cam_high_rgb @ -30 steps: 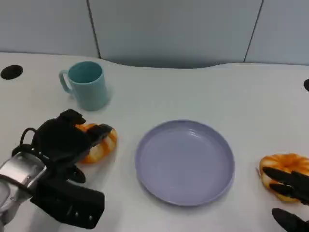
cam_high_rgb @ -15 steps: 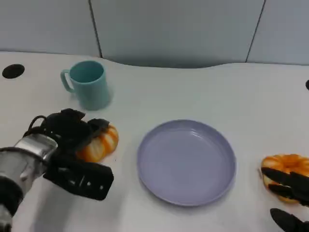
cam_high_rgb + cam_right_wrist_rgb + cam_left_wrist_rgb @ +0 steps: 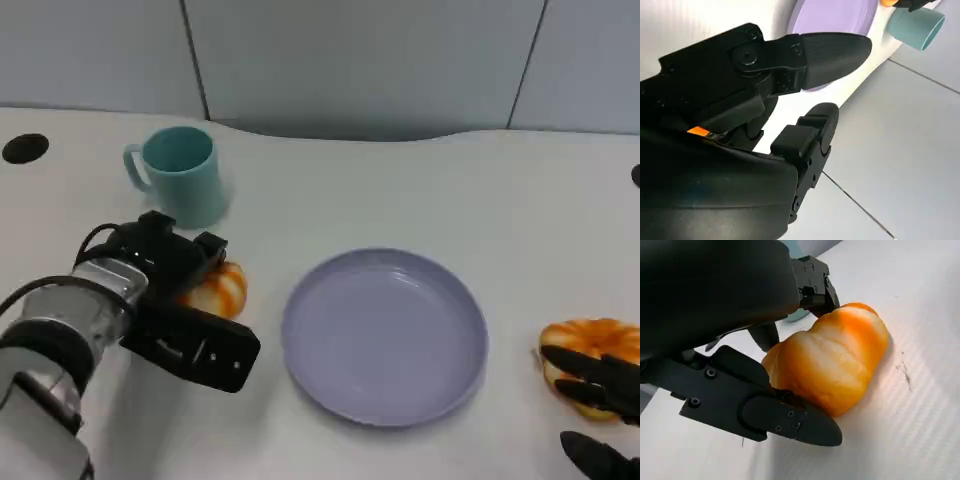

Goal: Grasp the bread from the table and place it into the plate.

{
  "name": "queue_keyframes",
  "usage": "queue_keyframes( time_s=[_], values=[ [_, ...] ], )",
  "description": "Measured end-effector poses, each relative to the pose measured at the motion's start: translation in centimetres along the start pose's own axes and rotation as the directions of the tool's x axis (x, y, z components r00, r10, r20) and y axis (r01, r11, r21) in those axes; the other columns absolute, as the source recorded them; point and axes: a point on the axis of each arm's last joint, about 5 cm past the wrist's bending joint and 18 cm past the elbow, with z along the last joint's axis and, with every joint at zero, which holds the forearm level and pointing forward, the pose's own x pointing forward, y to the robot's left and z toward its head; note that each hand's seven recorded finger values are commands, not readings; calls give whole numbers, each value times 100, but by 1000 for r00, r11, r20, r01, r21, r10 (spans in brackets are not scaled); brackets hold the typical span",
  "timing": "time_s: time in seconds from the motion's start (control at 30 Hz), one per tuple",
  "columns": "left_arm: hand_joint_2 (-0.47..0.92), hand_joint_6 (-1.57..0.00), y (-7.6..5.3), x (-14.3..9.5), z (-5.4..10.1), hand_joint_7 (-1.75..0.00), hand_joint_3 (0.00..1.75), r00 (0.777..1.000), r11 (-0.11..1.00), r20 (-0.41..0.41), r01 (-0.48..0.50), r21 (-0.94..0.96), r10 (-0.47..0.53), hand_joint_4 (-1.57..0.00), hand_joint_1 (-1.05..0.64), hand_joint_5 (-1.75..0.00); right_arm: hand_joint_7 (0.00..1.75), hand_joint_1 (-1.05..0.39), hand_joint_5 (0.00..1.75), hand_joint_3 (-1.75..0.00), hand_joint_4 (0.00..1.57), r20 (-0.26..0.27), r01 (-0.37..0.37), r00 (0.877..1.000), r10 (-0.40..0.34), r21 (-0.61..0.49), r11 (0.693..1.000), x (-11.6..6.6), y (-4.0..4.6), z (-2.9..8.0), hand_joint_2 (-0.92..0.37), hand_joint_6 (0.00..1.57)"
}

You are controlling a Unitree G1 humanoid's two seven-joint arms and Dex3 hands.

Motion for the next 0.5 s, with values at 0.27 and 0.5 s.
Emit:
queue_keyframes(
  time_s=[0.27,0.5],
  values=[
    [86,0,-32,19,49,-158,2,999,995,-35,-40,-90,37,0,-50,-175,0,-38,2,-36,94,-11,12,1000,-12,11,1000,-19,-7,20,-92,79],
    [83,0,-24,23,51,-173,0,998,983,-51,-46,-176,37,-17,-21,-175,0,-38,2,-36,93,-10,15,1000,-14,10,1000,-25,-14,24,-92,78]
  ],
)
